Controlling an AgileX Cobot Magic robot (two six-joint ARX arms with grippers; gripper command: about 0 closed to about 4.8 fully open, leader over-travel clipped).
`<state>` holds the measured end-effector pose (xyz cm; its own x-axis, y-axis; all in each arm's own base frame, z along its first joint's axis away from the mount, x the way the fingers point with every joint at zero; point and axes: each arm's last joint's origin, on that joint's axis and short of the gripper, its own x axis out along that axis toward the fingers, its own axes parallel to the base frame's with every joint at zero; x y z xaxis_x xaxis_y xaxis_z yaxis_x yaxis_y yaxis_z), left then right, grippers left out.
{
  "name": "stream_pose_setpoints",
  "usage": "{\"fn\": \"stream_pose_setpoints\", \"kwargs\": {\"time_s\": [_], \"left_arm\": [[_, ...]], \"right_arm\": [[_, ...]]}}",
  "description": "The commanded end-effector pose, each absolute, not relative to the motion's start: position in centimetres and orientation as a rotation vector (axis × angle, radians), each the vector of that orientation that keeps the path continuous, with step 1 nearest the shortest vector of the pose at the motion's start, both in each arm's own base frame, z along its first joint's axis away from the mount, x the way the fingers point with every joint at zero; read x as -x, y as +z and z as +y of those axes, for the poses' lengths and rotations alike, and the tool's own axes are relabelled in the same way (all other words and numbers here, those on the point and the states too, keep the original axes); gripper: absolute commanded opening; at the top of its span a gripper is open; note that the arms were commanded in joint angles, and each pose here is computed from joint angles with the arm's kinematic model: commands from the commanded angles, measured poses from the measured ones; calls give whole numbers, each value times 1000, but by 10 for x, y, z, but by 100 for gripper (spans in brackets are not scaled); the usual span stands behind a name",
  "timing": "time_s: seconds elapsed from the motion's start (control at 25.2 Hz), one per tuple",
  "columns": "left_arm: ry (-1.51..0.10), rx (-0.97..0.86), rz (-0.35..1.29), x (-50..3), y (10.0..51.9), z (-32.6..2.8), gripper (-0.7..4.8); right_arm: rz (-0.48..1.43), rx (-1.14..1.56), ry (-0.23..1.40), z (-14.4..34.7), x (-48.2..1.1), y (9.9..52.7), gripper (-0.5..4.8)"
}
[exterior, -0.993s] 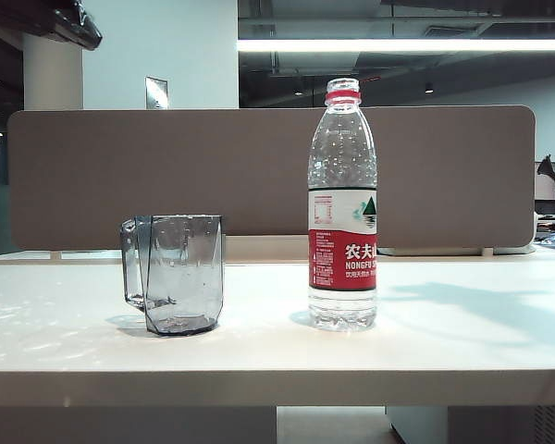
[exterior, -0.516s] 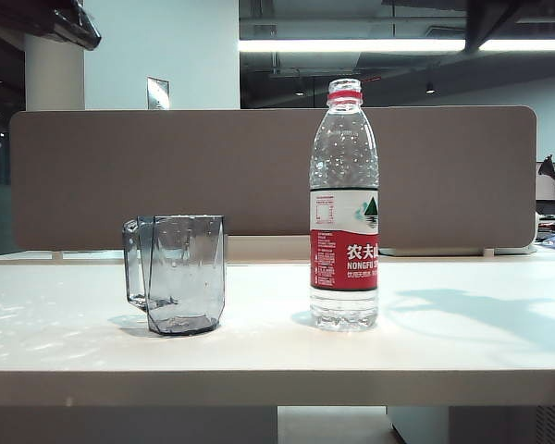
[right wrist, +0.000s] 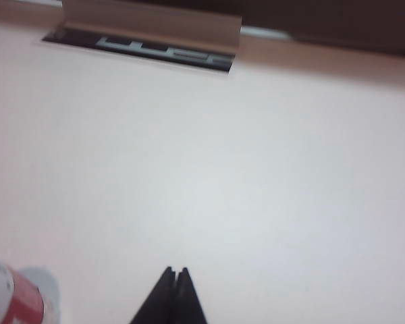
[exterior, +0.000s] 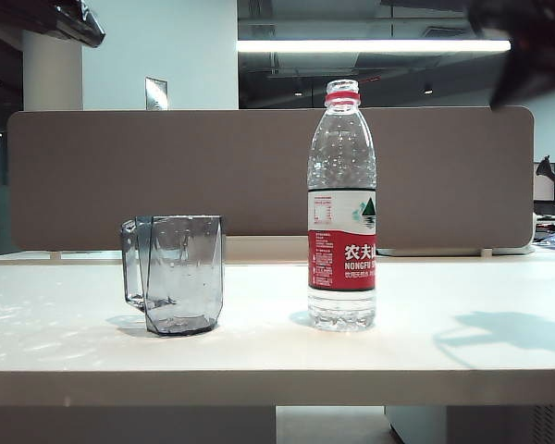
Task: Pick up the mineral water bottle on the table and pour water into the mug until it's half full.
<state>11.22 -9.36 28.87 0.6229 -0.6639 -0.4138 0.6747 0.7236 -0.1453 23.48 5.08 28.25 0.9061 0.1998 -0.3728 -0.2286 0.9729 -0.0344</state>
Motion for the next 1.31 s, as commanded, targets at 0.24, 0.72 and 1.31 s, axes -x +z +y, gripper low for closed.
{"fn": "stream_pose_setpoints", "kwargs": {"time_s": [0.24, 0.72, 1.31], "left_arm": [[-772, -25, 447, -112, 292, -94, -1], [-772, -25, 447, -112, 292, -94, -1], [-772, -25, 446, -112, 292, -94, -1]], "right_arm": [[166, -122, 289, 51, -178, 195, -5], [117, -71, 481, 83, -158, 180, 137], [136, -42, 516, 112, -186, 132, 403]]}}
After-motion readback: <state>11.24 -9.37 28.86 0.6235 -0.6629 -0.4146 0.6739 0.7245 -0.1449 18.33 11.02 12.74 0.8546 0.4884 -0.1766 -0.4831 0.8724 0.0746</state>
